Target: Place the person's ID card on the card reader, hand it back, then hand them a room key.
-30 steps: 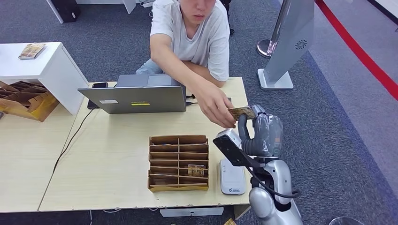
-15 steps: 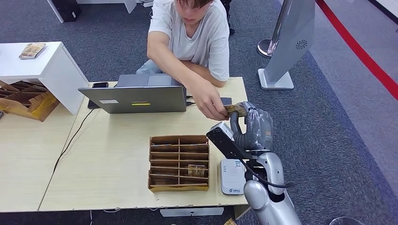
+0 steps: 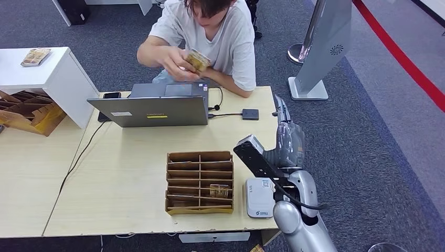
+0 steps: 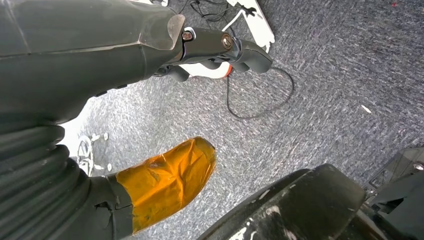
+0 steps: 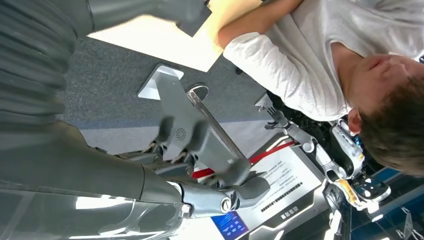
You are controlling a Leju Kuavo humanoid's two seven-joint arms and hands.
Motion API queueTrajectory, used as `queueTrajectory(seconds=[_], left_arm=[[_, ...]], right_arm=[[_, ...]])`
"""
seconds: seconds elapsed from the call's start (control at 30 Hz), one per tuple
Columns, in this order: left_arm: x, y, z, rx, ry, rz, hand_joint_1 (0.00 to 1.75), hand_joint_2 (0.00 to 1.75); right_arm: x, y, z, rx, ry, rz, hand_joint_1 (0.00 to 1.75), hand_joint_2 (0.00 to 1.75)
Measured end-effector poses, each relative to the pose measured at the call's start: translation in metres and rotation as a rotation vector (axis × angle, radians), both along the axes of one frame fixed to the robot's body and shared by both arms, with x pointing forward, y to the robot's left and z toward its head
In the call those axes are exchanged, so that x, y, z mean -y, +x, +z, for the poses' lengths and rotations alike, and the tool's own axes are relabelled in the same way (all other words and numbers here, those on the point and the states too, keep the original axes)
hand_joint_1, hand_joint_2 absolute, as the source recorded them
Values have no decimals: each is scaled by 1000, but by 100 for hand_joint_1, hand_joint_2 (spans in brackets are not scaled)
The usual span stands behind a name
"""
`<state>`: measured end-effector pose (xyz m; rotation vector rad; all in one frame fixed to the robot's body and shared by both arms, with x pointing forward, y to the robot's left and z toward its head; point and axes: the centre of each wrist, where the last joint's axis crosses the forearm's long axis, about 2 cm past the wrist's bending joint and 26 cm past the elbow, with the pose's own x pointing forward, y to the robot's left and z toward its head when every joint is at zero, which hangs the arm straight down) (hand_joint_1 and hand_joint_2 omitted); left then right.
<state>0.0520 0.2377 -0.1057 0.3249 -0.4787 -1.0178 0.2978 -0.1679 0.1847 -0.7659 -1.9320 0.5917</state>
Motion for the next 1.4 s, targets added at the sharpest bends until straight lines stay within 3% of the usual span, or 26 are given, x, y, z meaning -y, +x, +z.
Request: queueTrajectory(seconds=[0.1, 0.23, 0.5, 0.8, 1.1, 1.4], left_arm=[[0, 0, 0, 0, 0, 2, 0, 175], [0, 0, 0, 1, 0, 9, 0, 175], [-1, -2, 0, 9, -1, 49, 0, 175], [-2, -5, 0, 25, -5, 123, 0, 175], [-3, -5, 0, 29, -3, 160, 0, 175], [-4, -5, -1, 28, -3, 172, 0, 175]], right_arm=[[0, -1, 1, 1, 31, 18, 0, 175], [1, -4, 2, -8, 99, 64, 0, 0], [0, -22, 10, -41, 329, 247, 0, 0], [-13, -48, 46, 36, 486, 526, 0, 0], [-22, -56, 52, 41, 516, 632, 0, 0], [-26, -57, 53, 33, 521, 664, 0, 0]])
